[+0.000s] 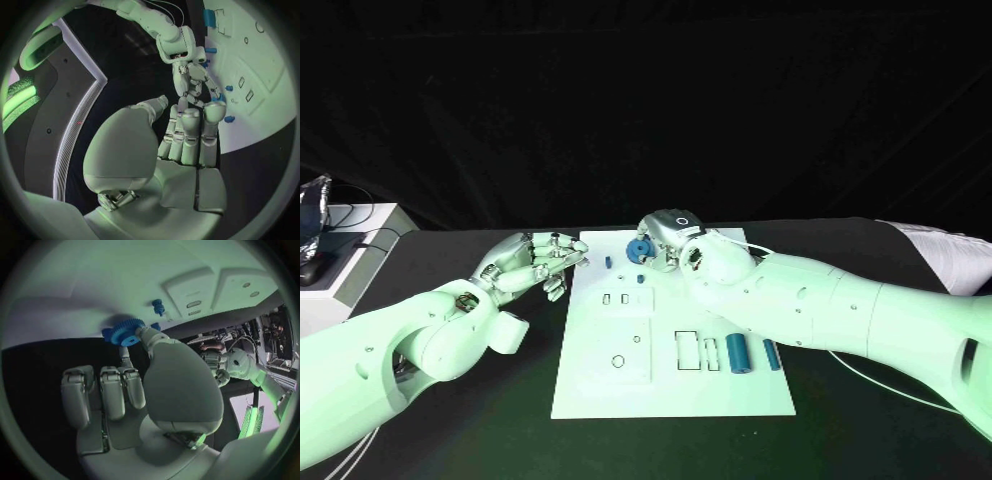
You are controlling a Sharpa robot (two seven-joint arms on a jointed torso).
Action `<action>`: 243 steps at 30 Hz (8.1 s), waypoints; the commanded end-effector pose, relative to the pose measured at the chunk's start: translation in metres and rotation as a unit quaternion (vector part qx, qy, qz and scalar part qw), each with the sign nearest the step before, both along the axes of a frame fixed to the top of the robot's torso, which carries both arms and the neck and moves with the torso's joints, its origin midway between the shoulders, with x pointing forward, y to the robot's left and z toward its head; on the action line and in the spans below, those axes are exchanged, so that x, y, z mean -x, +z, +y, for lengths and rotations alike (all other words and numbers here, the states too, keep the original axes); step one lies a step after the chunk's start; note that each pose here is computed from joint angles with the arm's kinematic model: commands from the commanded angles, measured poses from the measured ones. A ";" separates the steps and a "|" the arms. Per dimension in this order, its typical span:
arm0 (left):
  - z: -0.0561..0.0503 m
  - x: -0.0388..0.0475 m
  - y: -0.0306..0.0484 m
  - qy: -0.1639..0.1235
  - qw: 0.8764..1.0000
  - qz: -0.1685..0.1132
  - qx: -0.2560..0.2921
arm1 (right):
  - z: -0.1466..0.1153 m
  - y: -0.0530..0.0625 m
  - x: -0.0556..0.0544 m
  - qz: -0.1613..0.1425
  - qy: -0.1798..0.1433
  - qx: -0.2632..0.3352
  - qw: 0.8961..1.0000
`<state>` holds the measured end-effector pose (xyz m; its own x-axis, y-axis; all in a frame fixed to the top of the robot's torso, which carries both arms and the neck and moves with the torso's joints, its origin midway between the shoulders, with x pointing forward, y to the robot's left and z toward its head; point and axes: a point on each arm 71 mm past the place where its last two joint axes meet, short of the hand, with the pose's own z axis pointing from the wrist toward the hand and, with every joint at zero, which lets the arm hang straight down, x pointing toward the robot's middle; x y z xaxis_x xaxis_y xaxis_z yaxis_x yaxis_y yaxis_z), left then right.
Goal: Assemble the parts on the task board
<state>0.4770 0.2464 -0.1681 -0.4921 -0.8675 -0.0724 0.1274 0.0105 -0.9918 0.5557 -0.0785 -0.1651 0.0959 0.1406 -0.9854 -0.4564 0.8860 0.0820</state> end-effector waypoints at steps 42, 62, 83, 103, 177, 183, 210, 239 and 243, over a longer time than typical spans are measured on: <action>-0.002 -0.0005 -0.0003 -0.008 1.000 0.000 0.003 | -0.007 -0.007 0.000 0.057 0.011 -0.022 0.998; -0.001 -0.0007 -0.0006 -0.005 1.000 0.002 0.001 | -0.014 -0.015 -0.005 0.109 -0.009 -0.017 0.994; 0.001 -0.0009 -0.0008 -0.003 1.000 0.002 -0.001 | -0.027 -0.014 -0.005 0.092 -0.019 -0.021 0.995; 0.003 -0.0012 -0.0013 -0.001 1.000 0.002 -0.001 | -0.046 0.000 0.008 0.031 -0.015 -0.078 0.996; 0.008 0.0054 -0.0191 -0.002 1.000 0.017 0.004 | -0.209 -0.022 -0.007 0.168 -0.051 -0.148 0.973; 0.008 0.0054 -0.0193 -0.003 1.000 0.018 0.004 | -0.208 -0.022 -0.008 0.169 -0.052 -0.148 0.973; 0.008 0.0052 -0.0197 -0.004 1.000 0.019 0.003 | -0.204 -0.023 -0.011 0.172 -0.055 -0.142 0.973; 0.010 0.0051 -0.0202 -0.002 1.000 0.020 0.002 | -0.183 0.004 -0.004 0.096 -0.096 -0.188 0.973; 0.010 0.0050 -0.0203 -0.002 1.000 0.020 0.002 | -0.163 0.007 0.002 0.112 -0.093 -0.197 0.970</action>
